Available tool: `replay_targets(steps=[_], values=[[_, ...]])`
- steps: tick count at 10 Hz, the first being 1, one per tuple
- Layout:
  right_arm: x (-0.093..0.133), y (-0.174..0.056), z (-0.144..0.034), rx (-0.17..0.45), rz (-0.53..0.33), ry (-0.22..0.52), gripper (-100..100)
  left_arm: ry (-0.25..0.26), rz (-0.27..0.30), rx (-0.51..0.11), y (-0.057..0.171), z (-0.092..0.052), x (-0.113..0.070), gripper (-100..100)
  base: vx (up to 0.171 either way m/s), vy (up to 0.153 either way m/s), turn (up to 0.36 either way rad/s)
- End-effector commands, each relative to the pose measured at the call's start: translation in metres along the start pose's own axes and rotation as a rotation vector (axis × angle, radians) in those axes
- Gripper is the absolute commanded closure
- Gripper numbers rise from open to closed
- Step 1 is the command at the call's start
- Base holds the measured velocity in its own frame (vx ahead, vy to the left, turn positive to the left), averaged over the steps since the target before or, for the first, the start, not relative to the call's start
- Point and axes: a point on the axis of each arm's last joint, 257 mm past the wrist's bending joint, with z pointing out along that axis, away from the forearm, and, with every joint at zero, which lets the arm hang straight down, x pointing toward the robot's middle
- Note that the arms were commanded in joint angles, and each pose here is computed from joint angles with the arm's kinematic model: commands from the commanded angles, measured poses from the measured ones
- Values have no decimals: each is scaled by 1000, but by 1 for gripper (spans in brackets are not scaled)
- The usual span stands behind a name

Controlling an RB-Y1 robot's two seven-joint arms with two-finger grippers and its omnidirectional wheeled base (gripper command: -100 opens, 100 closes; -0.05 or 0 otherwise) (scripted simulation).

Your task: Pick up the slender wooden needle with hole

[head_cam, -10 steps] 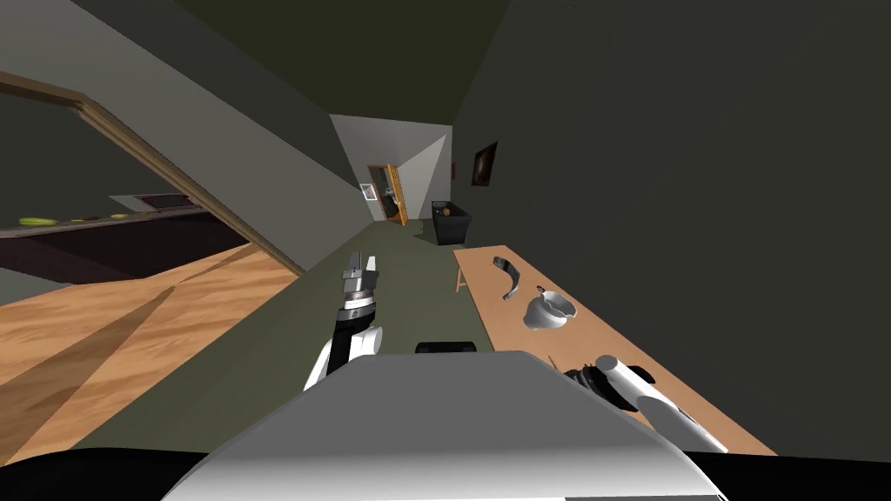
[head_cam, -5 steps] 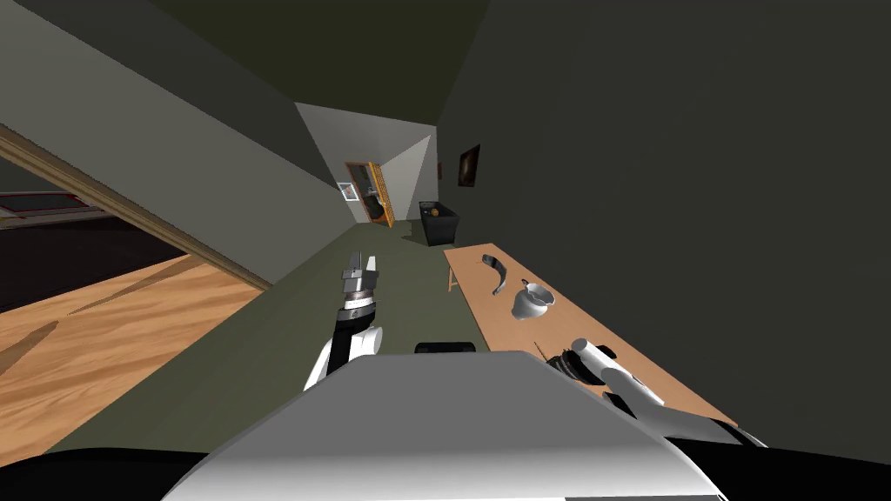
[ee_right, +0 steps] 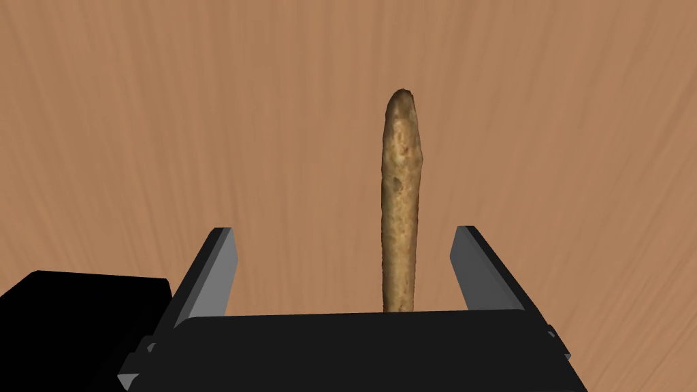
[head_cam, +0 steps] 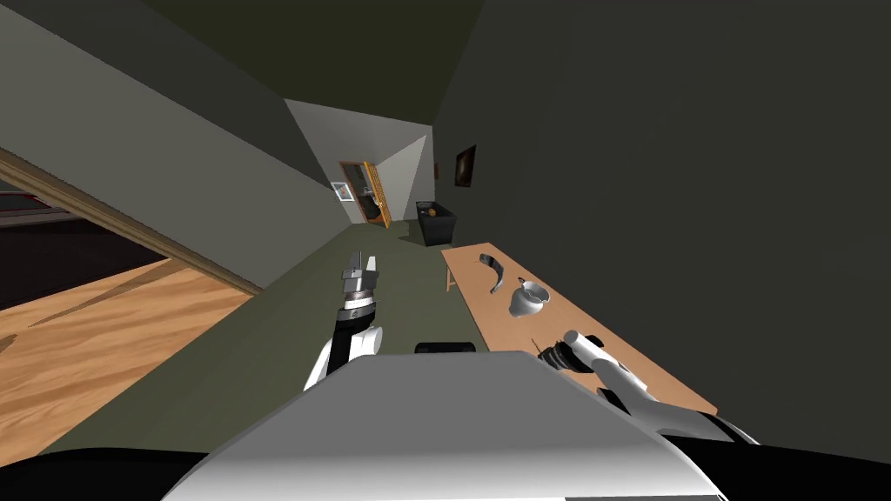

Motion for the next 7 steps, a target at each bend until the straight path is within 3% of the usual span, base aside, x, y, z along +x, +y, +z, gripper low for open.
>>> replay_targets(steps=[1,2,4,6,7], values=[[18,-1,0,-6,-38,-1,-100,0,0,0,0,0,0,0,6,-15,-226],[38,-11,5,10,-68,-4,-100,0,0,0,0,0,0,0,12,-26,-373],[50,-4,2,-9,-96,-7,-100,0,0,0,0,0,0,0,5,-11,-107],[76,-9,3,-13,-151,-20,-100,0,0,0,0,0,0,0,7,-19,-283],[82,-8,1,-16,-155,-13,-100,0,0,0,0,0,0,0,1,-3,12]])
